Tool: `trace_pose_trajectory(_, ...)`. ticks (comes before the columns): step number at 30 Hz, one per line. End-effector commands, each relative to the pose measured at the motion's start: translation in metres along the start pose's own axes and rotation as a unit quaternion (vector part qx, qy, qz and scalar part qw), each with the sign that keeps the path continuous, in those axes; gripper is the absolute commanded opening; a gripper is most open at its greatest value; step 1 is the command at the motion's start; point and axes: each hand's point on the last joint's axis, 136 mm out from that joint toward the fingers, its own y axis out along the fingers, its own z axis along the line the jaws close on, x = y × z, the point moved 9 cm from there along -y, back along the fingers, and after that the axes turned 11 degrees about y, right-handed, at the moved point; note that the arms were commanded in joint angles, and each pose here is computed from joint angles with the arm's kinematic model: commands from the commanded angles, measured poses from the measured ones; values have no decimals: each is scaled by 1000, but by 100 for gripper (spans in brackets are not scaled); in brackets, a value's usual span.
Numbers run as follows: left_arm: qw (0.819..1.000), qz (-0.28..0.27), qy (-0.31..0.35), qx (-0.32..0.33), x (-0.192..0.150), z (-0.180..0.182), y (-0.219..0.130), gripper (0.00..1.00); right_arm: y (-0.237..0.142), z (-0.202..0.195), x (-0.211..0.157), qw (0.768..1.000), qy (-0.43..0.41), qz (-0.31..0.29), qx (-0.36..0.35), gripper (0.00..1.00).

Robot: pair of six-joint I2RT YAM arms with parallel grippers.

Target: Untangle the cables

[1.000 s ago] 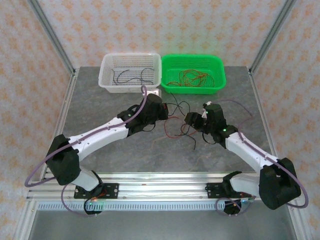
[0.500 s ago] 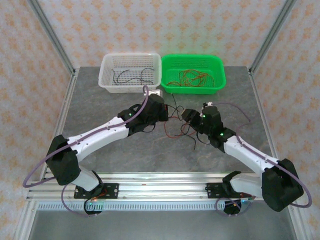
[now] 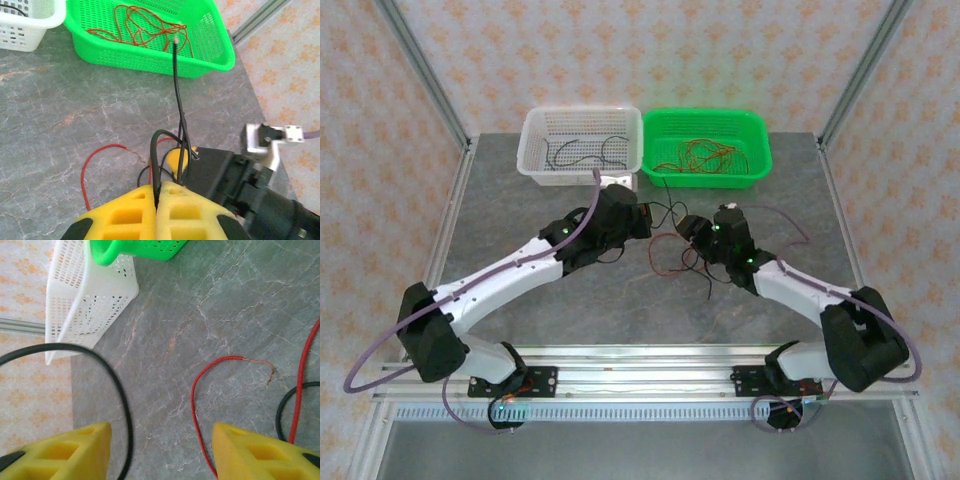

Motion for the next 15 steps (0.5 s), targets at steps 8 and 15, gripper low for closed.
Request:
trace_pose_trajectory(8,999,-40,-12,-21,18,-3,-46,0,43,9,20,996,-91,-7,-27,22)
trace_pose_trajectory(15,996,-91,10,17,48,1,-91,0,25,-27,52,987,-96,-70,-107,23)
